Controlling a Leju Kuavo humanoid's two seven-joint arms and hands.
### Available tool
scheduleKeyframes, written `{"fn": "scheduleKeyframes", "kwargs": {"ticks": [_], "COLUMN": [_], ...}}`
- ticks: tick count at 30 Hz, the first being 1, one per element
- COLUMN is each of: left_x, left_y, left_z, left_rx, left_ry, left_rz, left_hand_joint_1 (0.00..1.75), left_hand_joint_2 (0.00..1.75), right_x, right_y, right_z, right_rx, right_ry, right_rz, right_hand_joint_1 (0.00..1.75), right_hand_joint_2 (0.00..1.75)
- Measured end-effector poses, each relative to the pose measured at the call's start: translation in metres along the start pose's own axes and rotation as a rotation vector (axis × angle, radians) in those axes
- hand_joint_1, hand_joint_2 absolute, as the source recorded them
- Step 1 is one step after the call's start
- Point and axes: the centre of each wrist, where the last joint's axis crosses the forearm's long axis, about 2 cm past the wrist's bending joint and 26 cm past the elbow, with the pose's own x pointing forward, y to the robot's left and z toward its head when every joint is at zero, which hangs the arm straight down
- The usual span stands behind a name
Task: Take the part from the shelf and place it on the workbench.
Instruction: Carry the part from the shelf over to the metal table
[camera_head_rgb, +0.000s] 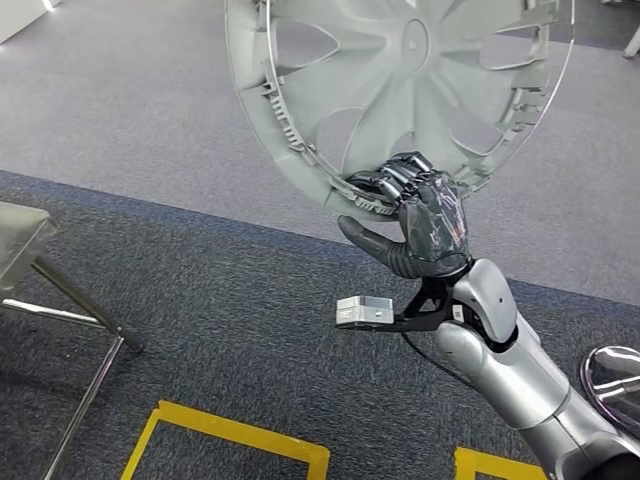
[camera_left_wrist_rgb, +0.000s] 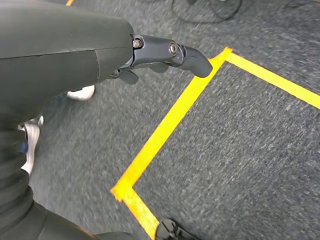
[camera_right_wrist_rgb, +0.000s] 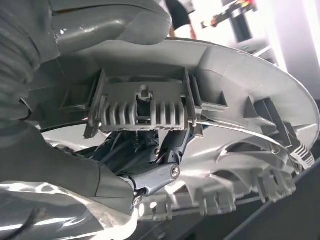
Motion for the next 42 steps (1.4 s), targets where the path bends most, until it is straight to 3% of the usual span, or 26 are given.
{"fn": "scheduleKeyframes", "kwargs": {"ticks": [42], "left_x": [-0.003], "left_y": [-0.002], "left_z": [0.001], "left_rx": [-0.021], "left_ry": [-0.087], "left_rz": [-0.087], "left_hand_joint_1": [0.0], "left_hand_joint_2": [1.75], "right_x": [0.004], "right_y": [0.014], "right_z": [0.007], "right_rx": [0.048], "right_ry": [0.001], "right_rz": [-0.026], "right_hand_joint_1": [1.75], "right_hand_joint_2": [1.75]}}
